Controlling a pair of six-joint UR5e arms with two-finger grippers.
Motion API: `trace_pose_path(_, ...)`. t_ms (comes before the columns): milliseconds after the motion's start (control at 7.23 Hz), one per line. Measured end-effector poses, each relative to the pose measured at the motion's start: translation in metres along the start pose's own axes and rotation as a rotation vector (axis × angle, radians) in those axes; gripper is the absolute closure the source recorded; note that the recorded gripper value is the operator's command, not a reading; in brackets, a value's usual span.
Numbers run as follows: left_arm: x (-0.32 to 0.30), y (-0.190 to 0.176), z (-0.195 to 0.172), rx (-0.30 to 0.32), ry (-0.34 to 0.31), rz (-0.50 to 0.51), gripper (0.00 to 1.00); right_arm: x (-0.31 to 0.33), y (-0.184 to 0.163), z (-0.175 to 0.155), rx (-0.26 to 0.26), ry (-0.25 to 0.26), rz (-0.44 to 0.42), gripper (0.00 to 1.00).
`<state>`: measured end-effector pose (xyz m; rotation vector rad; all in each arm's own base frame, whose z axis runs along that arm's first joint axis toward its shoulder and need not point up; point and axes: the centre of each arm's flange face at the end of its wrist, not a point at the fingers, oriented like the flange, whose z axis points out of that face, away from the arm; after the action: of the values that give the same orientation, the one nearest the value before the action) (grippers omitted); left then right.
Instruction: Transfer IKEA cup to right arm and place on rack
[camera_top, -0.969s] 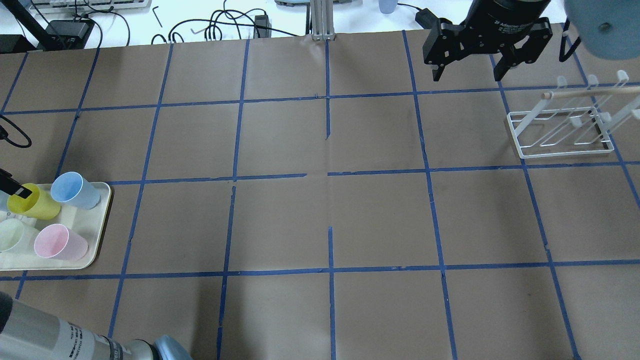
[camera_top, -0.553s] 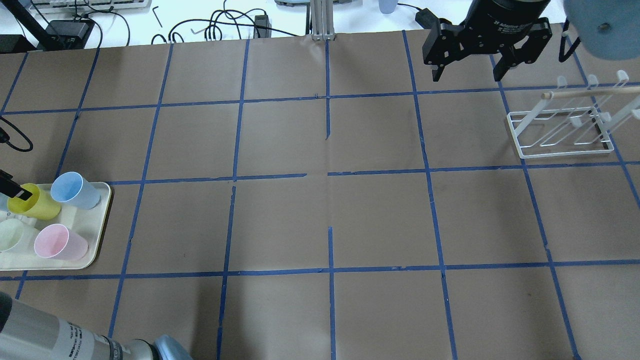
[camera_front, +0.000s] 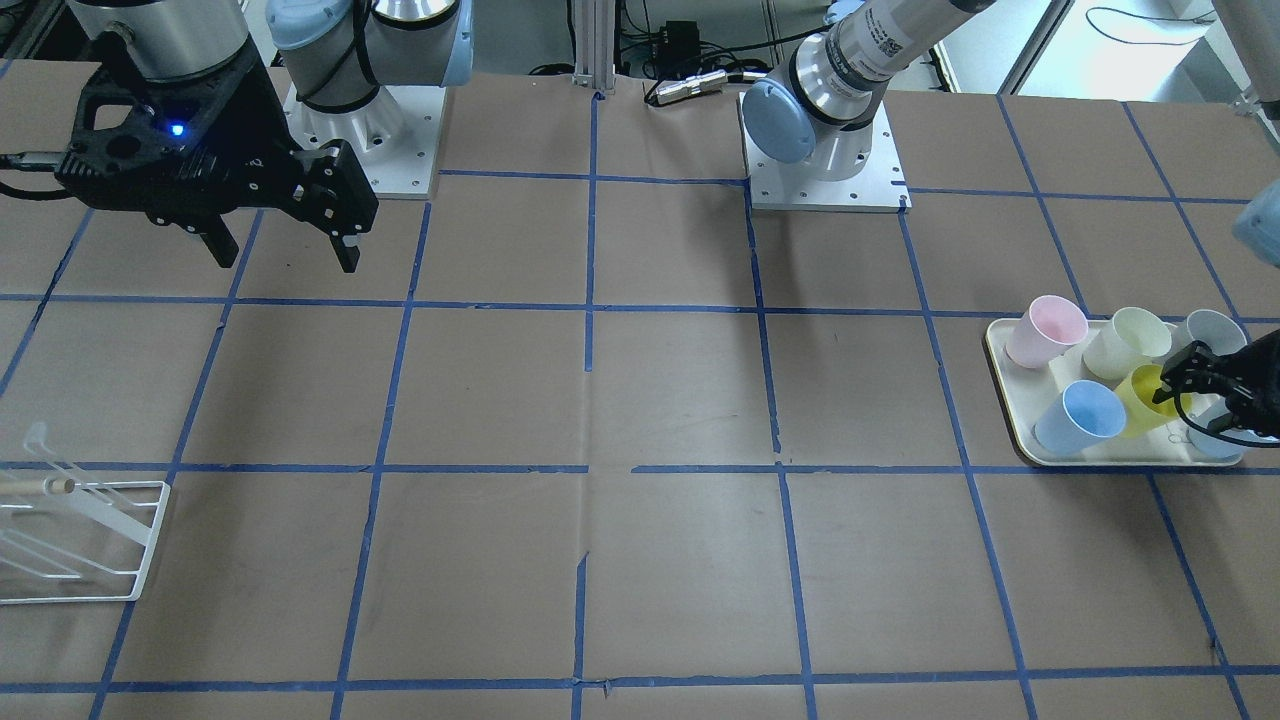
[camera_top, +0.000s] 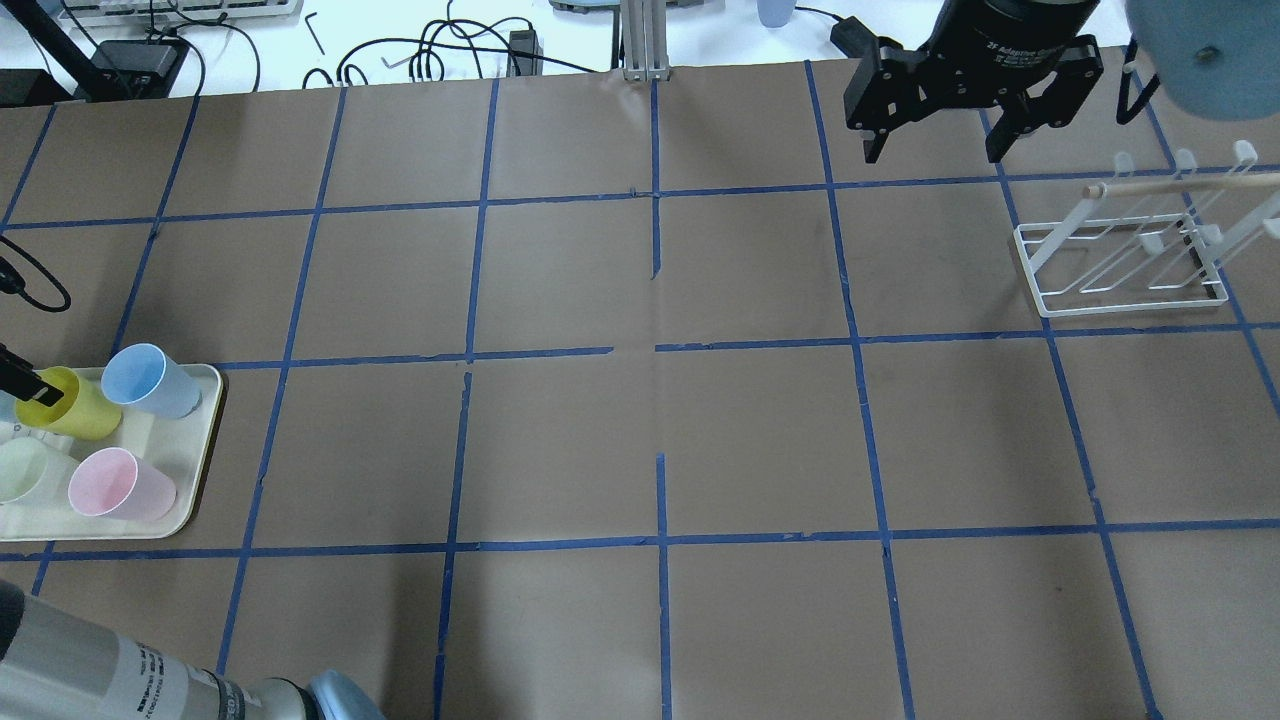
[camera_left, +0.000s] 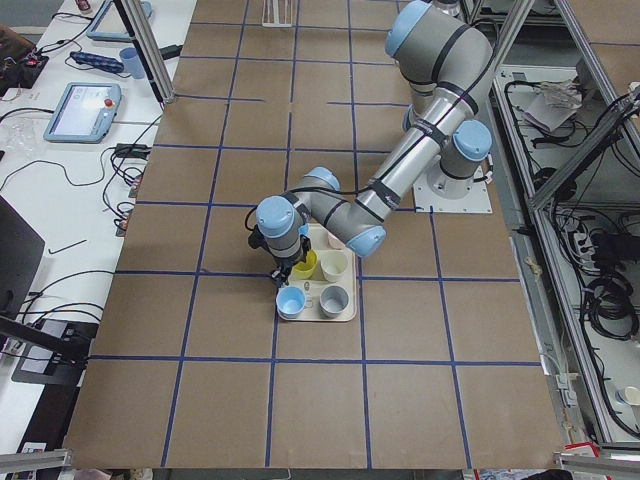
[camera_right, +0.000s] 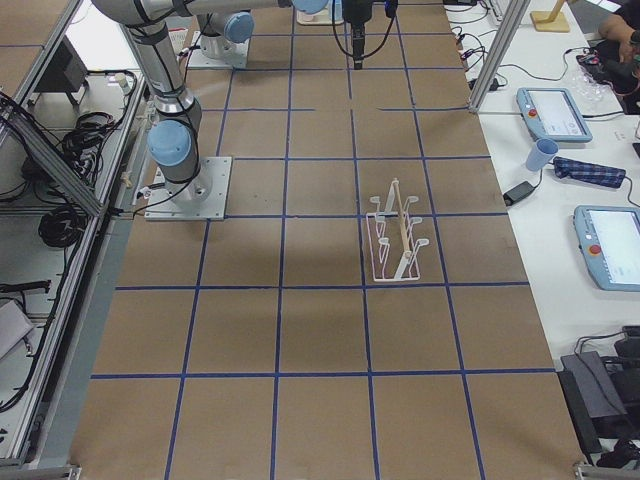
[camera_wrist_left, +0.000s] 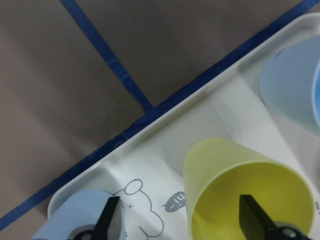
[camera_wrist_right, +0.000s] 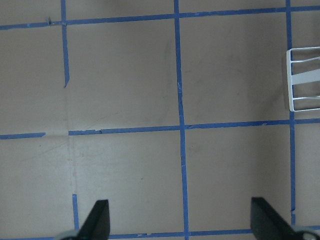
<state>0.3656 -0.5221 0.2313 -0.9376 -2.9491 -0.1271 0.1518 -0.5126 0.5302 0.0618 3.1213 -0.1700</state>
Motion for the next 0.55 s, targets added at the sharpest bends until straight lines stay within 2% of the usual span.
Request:
trace_pose_path(415, 0.0022, -0.0001, 0.0013, 0.000, 0.004, 0.001, 1.00, -0.0002, 0.0001, 0.0000, 0.000, 0.000, 0.000, 0.00)
trace_pose_path(553, 0.0027, 0.0000, -0.0003, 0.000, 0.003, 0.002, 1.00, -0.0002, 0.0001, 0.0000, 0.000, 0.000, 0.000, 0.00)
